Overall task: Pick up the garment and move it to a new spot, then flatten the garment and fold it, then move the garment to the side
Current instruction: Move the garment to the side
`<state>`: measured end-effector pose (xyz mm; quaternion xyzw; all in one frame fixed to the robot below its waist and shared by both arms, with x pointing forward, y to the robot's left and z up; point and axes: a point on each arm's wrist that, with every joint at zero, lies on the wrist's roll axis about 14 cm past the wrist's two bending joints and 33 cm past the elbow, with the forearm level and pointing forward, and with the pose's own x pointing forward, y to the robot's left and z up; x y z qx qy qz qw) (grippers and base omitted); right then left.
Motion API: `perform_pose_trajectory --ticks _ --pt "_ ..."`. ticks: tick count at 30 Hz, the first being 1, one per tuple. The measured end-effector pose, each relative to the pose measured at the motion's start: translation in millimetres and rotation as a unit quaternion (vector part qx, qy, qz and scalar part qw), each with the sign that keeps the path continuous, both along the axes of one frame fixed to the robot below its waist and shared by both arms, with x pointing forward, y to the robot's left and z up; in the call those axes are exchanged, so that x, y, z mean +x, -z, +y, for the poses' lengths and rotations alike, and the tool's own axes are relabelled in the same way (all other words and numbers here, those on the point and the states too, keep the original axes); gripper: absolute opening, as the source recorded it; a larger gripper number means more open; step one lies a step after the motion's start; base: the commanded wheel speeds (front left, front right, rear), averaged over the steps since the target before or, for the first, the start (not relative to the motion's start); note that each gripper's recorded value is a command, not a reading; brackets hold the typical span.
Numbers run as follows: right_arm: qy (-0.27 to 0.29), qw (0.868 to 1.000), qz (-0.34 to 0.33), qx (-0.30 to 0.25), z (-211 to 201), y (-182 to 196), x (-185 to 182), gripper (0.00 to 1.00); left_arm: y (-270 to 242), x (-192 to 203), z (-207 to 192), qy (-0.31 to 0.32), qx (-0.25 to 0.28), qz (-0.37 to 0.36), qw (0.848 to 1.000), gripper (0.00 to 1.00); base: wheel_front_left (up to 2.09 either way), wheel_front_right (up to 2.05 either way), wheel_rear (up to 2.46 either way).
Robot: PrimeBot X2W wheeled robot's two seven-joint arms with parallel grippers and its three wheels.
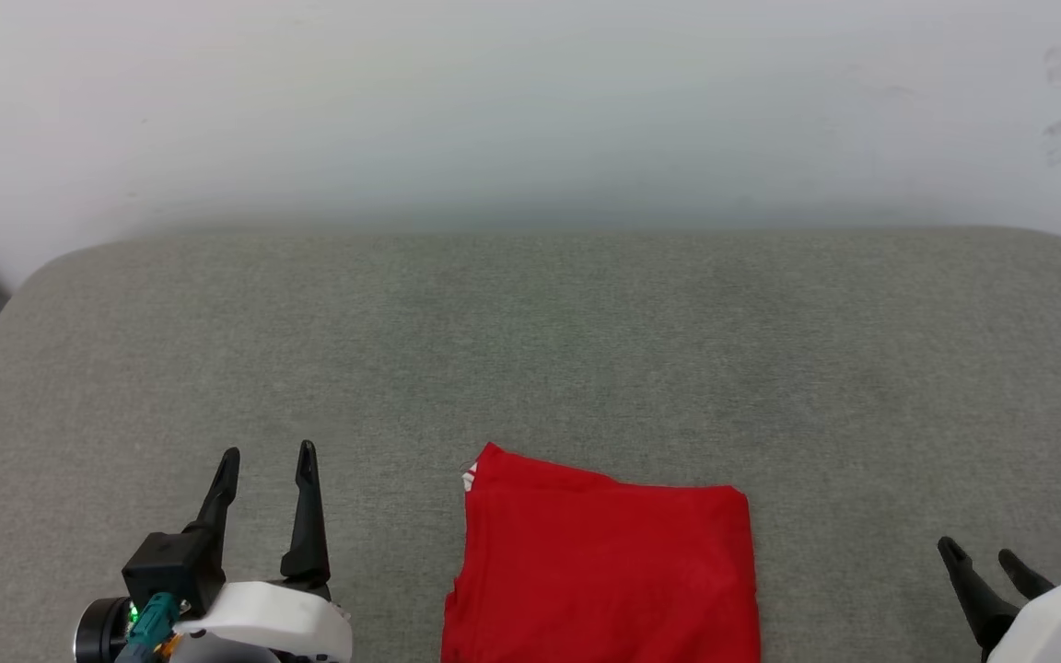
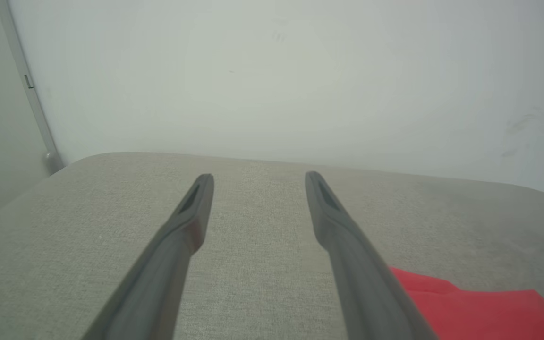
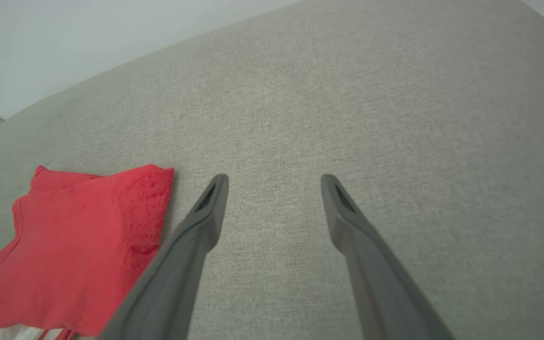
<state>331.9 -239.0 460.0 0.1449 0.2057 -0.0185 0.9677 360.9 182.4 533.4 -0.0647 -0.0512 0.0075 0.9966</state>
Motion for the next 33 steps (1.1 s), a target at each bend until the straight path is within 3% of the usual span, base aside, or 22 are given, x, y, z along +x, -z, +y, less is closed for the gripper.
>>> perform_pose_trajectory --ticks 4,8,10,16,20,21,22,23,28,32,33 --pt "-0.021 0.990 0.117 0.073 10.6 38.8 -3.4 1.00 -2.9 -2.4 5.5 -0.012 -0.002 -0.007 1.000 1.00 0.00 0.00 0.00" --pt "-0.077 0.959 0.216 0.167 56.2 63.1 -6.0 1.00 -6.1 0.6 13.8 -0.025 0.000 -0.014 1.000 1.00 0.00 0.00 0.00" --pt "-0.108 0.939 0.240 0.222 83.8 64.6 -3.5 1.00 -2.1 0.0 18.3 -0.031 0.001 -0.008 0.999 1.00 0.00 0.00 0.00" --pt "-0.158 0.899 0.275 0.302 133.7 71.8 7.8 1.00 8.7 6.4 25.7 -0.041 0.003 0.007 0.999 1.00 0.00 0.00 0.00" --pt "-0.171 0.882 0.292 0.327 155.0 80.7 12.1 1.00 14.1 10.3 28.5 -0.045 0.006 0.014 0.999 1.00 0.00 0.00 0.00" --pt "-0.172 0.881 0.293 0.330 158.0 82.2 13.4 0.94 15.3 10.6 29.3 -0.045 0.007 0.016 0.999 1.00 0.00 0.00 0.00" --pt "-0.174 0.880 0.294 0.330 161.0 83.6 14.4 0.35 16.1 11.0 29.7 -0.045 0.009 0.017 0.999 1.00 0.00 0.00 0.00" --pt "-0.176 0.879 0.295 0.331 164.0 83.8 14.8 0.00 16.7 11.3 29.9 -0.046 0.009 0.018 0.999 1.00 0.00 0.00 0.00" --pt "-0.193 0.884 0.277 0.322 171.4 74.7 15.0 0.00 12.8 10.1 28.2 -0.042 0.012 0.011 0.999 1.00 0.00 0.00 0.00" --pt "-0.206 0.905 0.248 0.279 163.4 63.2 20.3 0.00 9.8 7.6 24.5 -0.035 0.013 0.006 0.999 1.00 0.00 0.00 0.00" --pt "-0.214 0.923 0.228 0.226 153.8 59.0 22.2 0.00 8.7 6.6 20.3 -0.028 0.013 0.004 1.000 1.00 0.00 0.00 0.00"
